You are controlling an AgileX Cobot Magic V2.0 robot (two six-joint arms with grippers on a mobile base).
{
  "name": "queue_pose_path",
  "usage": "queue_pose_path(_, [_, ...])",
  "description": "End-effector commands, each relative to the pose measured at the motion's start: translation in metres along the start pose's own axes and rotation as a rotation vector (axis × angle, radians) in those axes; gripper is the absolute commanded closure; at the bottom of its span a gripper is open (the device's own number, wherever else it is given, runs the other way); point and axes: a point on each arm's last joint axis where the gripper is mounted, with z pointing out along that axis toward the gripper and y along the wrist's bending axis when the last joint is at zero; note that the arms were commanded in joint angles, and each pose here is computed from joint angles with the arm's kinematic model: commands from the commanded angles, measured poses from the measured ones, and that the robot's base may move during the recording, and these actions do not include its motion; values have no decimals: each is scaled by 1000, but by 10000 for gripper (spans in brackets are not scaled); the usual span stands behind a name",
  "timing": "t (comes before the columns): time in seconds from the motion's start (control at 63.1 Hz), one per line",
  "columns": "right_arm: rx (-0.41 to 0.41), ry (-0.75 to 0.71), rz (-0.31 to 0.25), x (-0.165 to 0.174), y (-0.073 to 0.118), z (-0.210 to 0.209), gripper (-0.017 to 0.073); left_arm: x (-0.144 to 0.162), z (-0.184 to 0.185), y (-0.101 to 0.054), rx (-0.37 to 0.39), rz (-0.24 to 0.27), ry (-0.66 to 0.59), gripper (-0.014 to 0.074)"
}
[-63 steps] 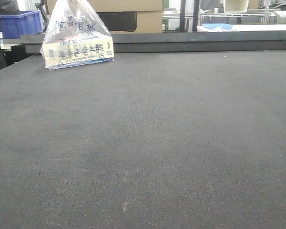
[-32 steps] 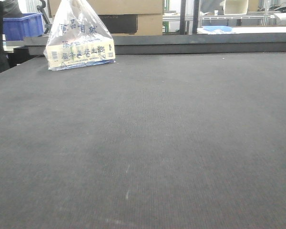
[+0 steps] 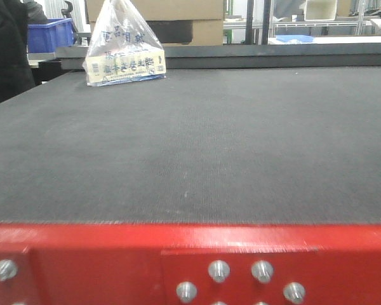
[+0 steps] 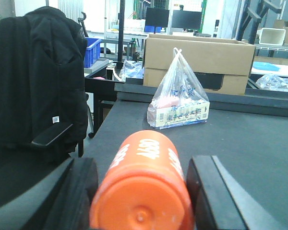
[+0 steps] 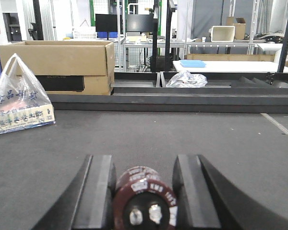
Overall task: Place cylindrical capacitor in blue bin on shelf
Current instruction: 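Drive the base to the shelf of blue bins holding both cylinders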
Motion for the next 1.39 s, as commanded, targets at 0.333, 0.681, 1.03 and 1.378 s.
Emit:
queue_pose_path(0.333, [-1, -41, -1, -4, 0, -1, 728, -4, -1, 0, 4, -2, -39, 705])
queue_pose_path(0.681, [-1, -41, -1, -4, 0, -1, 728, -4, -1, 0, 4, -2, -39, 705])
queue_pose_path(1.03, [-1, -41, -1, -4, 0, -1, 728, -4, -1, 0, 4, -2, -39, 705])
queue_pose_path(1.378, [-1, -41, -1, -4, 0, -1, 728, -4, -1, 0, 4, -2, -39, 705])
